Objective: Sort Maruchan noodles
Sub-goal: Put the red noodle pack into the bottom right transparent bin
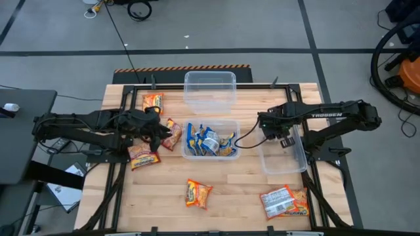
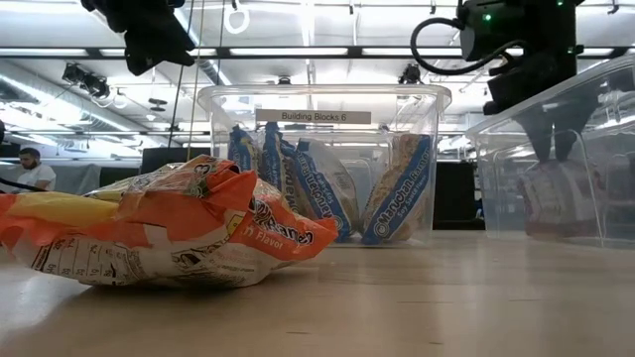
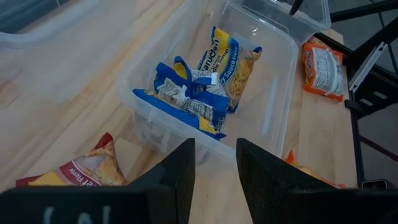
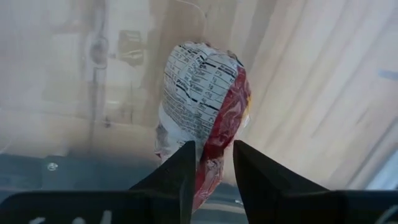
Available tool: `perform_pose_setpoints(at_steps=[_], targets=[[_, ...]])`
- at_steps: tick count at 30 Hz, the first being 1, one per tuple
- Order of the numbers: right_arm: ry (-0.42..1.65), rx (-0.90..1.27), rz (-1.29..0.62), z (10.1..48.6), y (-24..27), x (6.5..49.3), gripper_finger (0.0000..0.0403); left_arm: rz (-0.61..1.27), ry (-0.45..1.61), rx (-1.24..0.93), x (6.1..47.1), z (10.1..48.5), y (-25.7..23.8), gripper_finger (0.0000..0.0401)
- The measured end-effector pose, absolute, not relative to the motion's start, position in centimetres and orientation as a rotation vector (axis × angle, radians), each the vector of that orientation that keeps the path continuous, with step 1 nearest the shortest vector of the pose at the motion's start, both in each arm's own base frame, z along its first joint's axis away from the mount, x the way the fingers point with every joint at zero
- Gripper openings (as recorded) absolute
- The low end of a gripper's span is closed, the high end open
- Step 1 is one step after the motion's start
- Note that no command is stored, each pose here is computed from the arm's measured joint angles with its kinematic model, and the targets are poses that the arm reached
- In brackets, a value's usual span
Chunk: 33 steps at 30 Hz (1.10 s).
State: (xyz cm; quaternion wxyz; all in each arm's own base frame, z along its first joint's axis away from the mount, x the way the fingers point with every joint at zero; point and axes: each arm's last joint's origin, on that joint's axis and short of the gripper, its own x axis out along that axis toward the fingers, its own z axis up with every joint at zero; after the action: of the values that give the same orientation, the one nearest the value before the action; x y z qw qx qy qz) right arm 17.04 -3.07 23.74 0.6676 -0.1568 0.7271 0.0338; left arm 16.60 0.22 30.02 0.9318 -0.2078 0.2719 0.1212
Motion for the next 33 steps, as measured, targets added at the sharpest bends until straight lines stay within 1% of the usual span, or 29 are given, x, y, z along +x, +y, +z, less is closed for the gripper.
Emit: perform_pose_setpoints(at_steps=[6,11,15,18,20,23,25,27,30,33], targets=[[1.654,-0.389,0.019,23.8,-3.2,17.0,0.0114,0.256,0.602,-0.414,16.9,29.5,0.2,0.0123],[1.681,-0.328,-0.024,24.7,-3.2,16.7,0.0114,0.257,0.685,-0.396,16.6,28.9,0.1,0.0123],[1.662,-0.288,-0.059,27.3,-2.9,16.7,0.0114,0.280,0.778,-0.380,15.8,28.3,0.2,0.0124],[1.596,-0.258,-0.105,30.0,-2.6,17.0,0.0114,0.314,0.851,-0.346,15.2,27.8,0.2,0.0124],[1.527,-0.215,-0.168,31.9,-2.5,17.2,0.0114,0.337,0.855,-0.359,15.1,27.6,0.3,0.0125],[1.397,-0.130,-0.276,34.7,-2.5,17.4,0.0114,0.328,0.879,-0.332,15.1,26.7,0.2,0.0142],[1.315,-0.087,-0.329,36.5,-2.5,17.3,0.0114,0.299,0.932,-0.286,14.9,25.4,-0.1,0.0161],[1.238,-0.052,-0.372,38.1,-2.5,17.1,0.0114,0.291,0.980,-0.291,14.6,24.0,-0.4,0.0184],[1.137,-0.010,-0.445,40.2,-2.5,16.6,0.0114,0.381,1.012,-0.451,14.3,21.9,-0.4,0.0218],[1.038,0.016,-0.509,41.5,-2.5,16.2,0.0114,0.439,1.016,-0.557,14.1,20.3,-0.5,0.0233]])
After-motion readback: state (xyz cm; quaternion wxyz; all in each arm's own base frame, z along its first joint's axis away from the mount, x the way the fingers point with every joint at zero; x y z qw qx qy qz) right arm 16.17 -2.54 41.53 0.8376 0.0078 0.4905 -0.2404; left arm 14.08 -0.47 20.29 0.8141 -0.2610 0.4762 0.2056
